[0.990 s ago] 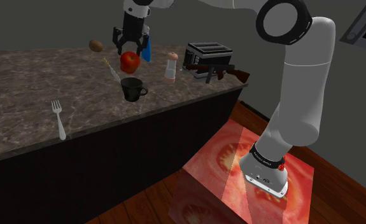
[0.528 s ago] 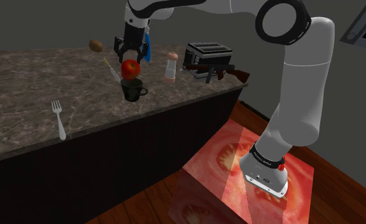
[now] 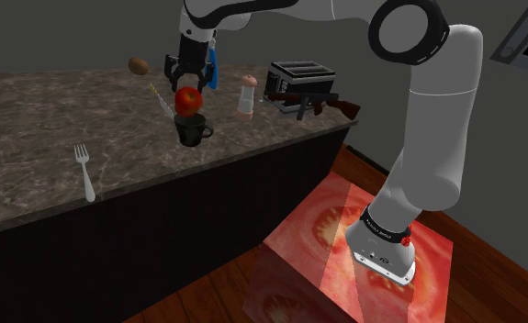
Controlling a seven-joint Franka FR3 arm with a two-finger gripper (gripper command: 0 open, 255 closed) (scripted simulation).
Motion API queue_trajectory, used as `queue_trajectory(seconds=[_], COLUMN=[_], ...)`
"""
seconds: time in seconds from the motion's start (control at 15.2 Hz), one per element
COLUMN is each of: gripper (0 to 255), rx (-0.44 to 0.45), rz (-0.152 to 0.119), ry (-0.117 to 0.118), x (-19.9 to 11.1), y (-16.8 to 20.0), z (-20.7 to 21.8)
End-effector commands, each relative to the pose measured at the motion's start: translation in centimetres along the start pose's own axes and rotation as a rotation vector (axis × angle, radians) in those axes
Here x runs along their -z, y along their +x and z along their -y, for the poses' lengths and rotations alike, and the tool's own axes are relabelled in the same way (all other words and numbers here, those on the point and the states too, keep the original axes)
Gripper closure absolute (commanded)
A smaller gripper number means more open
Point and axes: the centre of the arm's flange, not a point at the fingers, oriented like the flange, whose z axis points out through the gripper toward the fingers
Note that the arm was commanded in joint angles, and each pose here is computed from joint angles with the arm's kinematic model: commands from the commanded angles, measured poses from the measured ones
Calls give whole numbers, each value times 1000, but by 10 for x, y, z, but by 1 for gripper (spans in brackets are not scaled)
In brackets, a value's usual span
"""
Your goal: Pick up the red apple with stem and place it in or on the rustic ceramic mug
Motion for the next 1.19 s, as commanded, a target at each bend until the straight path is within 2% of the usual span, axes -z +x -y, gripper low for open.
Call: queue_trajectory(seconds=[0.0,0.33,0.59,1.12], gripper=[0,0,0,0], rx=[0,0,0,0], rz=[0,0,0,0], ry=[0,0,0,0], x=[0,0,50,50], y=[0,0,0,0], z=[0,0,0,0])
